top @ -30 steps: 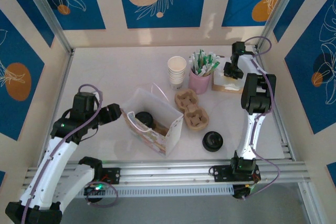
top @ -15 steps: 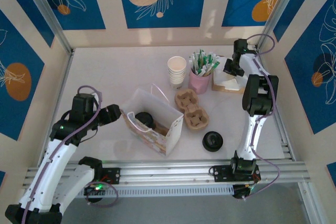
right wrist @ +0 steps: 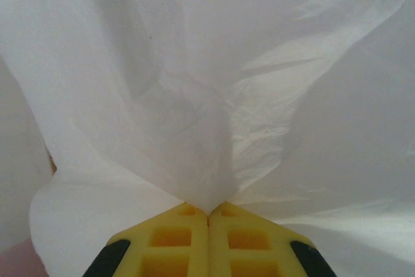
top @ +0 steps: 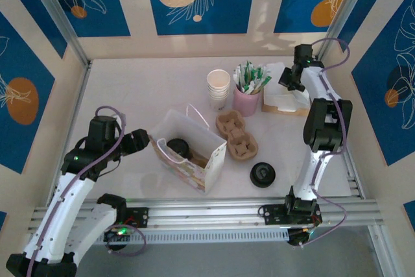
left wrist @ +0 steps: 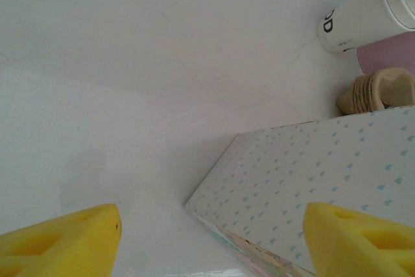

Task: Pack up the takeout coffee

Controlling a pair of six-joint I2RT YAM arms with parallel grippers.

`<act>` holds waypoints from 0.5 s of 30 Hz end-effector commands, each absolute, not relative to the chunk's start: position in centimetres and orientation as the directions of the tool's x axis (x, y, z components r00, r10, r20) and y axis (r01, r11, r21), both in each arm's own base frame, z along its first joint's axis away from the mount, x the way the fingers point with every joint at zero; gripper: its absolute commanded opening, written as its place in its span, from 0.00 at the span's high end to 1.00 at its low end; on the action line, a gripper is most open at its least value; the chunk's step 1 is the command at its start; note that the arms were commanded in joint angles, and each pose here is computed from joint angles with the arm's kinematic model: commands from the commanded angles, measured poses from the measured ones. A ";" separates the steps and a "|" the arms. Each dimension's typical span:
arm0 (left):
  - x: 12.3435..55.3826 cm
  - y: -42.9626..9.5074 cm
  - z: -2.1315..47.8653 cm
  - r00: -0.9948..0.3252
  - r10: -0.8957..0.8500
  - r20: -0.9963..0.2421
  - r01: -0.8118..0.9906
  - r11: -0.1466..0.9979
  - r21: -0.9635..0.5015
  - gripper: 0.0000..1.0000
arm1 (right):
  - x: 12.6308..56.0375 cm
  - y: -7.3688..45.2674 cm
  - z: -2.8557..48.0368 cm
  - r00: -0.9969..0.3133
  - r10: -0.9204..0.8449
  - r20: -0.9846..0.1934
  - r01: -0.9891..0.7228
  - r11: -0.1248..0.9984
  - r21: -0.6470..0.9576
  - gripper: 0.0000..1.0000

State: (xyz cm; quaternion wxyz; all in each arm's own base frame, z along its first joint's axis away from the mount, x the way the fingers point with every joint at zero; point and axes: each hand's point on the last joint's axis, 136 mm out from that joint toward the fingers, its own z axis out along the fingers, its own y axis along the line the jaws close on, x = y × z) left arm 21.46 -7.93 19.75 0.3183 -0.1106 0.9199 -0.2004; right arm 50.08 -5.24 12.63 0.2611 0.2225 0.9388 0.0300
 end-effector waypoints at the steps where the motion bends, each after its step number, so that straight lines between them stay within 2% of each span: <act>1: 20.8 -7.7 19.7 -0.780 -0.318 -0.539 -0.076 0.903 -0.424 0.26 | 49.7 -5.6 18.3 -0.664 0.489 -0.566 0.405 0.871 0.278 1.00; 6: 20.8 -8.0 19.9 -0.778 -0.326 -0.537 -0.067 0.893 -0.444 0.25 | 47.8 -3.9 24.4 -0.587 0.483 -0.650 0.338 0.876 0.345 1.00; 11: 21.0 -8.3 20.3 -0.770 -0.337 -0.542 -0.061 0.884 -0.463 0.25 | 44.8 0.4 31.9 -0.511 0.451 -0.732 0.154 0.886 0.438 1.00; 15: 21.0 -8.3 20.4 -0.766 -0.346 -0.541 -0.067 0.881 -0.469 0.25 | 41.7 5.0 37.1 -0.474 0.386 -0.791 -0.016 0.895 0.446 1.00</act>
